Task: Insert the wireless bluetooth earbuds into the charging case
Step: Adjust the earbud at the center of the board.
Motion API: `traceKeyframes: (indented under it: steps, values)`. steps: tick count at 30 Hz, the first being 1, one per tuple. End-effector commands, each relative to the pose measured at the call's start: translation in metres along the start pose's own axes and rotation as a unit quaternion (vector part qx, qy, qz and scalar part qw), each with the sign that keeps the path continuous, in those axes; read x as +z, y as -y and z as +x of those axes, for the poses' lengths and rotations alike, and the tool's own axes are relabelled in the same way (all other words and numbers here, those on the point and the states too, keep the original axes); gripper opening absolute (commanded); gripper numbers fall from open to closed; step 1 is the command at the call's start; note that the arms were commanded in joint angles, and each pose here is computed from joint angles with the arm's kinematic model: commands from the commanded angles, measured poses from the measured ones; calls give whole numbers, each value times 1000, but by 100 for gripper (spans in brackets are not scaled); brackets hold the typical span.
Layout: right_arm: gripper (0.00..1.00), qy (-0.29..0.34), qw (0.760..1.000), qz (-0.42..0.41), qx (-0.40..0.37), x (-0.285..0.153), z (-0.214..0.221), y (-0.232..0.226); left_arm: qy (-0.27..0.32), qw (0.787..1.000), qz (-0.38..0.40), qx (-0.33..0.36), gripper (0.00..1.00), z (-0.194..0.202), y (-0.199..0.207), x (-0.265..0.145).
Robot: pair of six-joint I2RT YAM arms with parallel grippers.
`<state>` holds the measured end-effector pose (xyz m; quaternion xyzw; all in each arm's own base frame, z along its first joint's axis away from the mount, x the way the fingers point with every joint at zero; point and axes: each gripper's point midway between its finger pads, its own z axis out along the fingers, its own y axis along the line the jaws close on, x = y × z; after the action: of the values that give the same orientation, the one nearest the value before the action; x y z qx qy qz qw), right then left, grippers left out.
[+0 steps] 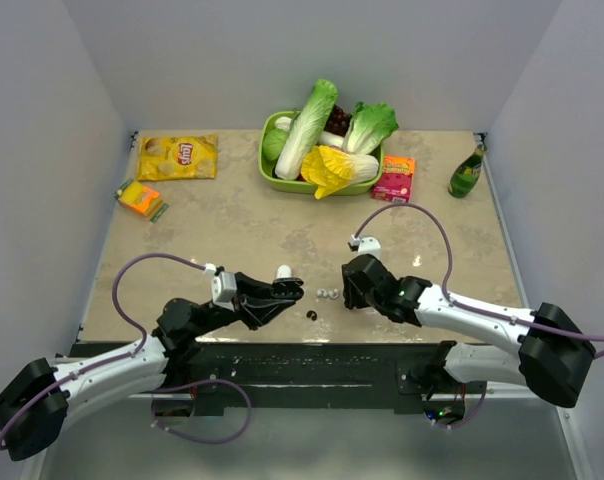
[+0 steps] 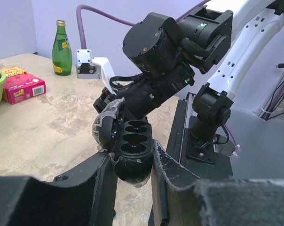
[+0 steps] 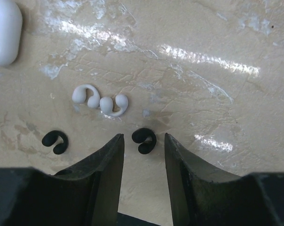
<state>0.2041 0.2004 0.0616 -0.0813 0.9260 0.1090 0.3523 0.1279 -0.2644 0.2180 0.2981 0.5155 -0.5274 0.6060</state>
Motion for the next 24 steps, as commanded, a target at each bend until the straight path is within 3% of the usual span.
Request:
traceKeyframes:
  steps: [1, 9, 24]
  values:
    - [42, -11, 999, 13, 42, 5, 11, 4, -28, 999, -11, -14, 0, 42, -3, -27]
    - [40, -6, 997, 23, 80, 5, 19, 11, -31, 999, -7, -17, 0, 44, -1, -28]
    - [41, -27, 997, 31, 68, 17, 34, 13, -39, 999, -2, -24, 0, 50, 1, -30]
